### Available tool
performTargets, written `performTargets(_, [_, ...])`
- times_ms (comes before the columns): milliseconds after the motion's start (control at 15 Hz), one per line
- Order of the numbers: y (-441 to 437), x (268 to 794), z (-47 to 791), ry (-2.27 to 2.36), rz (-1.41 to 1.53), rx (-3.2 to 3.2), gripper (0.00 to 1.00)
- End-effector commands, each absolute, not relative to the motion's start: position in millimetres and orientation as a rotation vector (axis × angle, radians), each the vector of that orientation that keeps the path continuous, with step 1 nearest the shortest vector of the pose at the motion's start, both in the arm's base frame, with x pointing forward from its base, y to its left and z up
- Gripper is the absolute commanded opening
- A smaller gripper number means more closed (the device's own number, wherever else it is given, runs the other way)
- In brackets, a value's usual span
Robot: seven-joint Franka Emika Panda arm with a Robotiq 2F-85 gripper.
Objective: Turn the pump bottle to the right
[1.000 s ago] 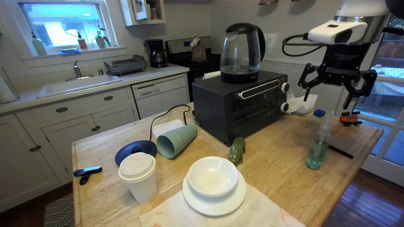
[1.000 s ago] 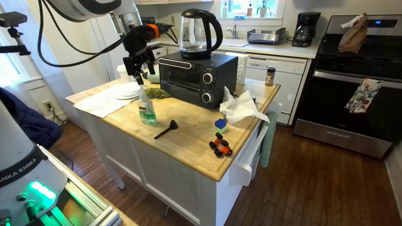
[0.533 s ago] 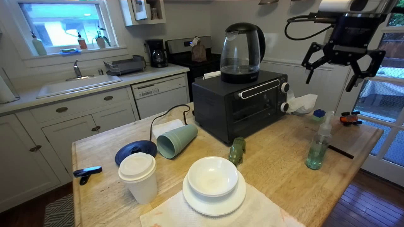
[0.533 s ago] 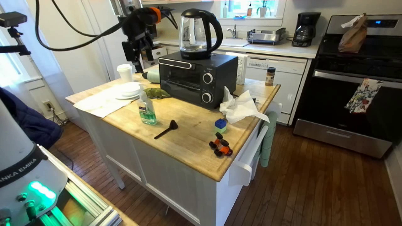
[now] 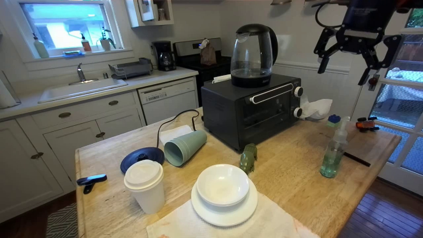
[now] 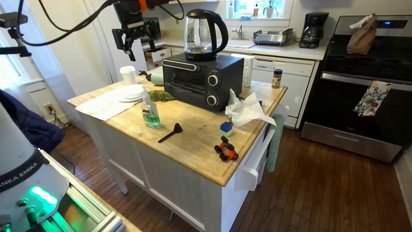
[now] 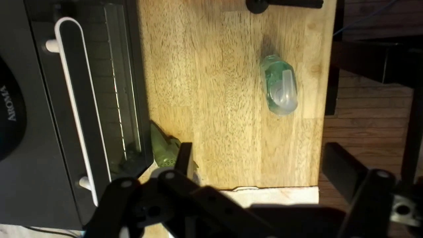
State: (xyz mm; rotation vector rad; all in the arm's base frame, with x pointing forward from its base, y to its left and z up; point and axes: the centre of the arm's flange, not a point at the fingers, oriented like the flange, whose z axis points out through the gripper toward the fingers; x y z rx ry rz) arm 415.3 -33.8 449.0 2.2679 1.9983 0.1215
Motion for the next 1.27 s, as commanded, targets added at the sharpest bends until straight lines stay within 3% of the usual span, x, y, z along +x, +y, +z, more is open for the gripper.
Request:
performTargets(0, [-21.9, 412.3, 466.8, 1.752, 0.078, 2.447, 1.00])
performTargets(600, [-21.9, 404.1, 467.4, 1.245, -0.090, 2.779, 1.00])
performTargets(1200, [-23.4, 404.5, 462.7, 1.253, -0.064, 2.791, 1.00])
